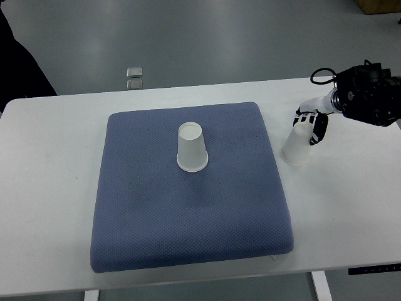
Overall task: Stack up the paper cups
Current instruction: 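Lower the right hand and close its fingers around the white cup, then lift the cup with the right hand and carry it above the pad cup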
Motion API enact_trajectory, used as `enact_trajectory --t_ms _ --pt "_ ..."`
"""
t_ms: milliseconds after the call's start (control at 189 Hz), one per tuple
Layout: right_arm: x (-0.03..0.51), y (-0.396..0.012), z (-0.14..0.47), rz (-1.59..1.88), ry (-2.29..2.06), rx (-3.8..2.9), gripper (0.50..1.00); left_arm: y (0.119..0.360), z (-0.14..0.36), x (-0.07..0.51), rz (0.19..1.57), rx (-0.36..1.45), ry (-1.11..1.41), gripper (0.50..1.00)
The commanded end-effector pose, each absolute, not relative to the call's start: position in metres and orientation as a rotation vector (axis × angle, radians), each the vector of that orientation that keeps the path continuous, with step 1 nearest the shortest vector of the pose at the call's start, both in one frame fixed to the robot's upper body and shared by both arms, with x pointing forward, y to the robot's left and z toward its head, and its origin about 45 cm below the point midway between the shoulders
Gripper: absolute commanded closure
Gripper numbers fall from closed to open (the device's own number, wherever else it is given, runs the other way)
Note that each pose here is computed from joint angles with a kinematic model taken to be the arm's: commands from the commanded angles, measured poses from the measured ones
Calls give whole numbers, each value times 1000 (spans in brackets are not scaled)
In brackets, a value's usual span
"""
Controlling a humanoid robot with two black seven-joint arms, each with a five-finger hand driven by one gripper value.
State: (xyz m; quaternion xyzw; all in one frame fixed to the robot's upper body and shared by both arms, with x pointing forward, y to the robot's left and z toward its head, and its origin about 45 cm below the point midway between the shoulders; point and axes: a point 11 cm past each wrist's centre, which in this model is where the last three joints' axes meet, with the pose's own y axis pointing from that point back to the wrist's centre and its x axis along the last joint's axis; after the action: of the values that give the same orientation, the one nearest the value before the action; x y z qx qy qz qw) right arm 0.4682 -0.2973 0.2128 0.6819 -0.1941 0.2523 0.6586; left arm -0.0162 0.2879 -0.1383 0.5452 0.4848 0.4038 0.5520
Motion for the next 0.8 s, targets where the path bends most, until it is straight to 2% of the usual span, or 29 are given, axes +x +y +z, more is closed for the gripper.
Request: enact_trajectory --t_ms 0,90,117,170,408,540,609,615,689,795 --pt "469 -297 215 571 -438 1545 766 288 -138 -16 955 1291 1145 500" --pt "469 -297 217 570 -433 1542 820 288 -138 -16 956 1290 1147 500" --pt "469 -298 218 569 -432 1541 850 288 -138 -15 955 1290 1144 500" --pt "470 -302 220 567 -434 1535 869 288 -138 -15 957 1290 1145 500" --pt "483 -295 293 593 -446 1540 875 288 -138 -15 957 1290 1145 500" --pt "485 -288 368 643 -446 1527 873 288 -138 -14 955 1288 1143 500" --pt "483 -287 379 650 -439 1522 873 288 -138 -14 955 1288 1143 500" --pt "479 -287 404 666 -425 1509 873 288 -138 -14 955 1288 1143 500" --pt "472 -286 446 704 -422 1483 873 288 -138 -15 954 1289 1142 500" --pt "462 -279 478 740 -426 1480 871 287 -138 -15 952 1288 1143 500"
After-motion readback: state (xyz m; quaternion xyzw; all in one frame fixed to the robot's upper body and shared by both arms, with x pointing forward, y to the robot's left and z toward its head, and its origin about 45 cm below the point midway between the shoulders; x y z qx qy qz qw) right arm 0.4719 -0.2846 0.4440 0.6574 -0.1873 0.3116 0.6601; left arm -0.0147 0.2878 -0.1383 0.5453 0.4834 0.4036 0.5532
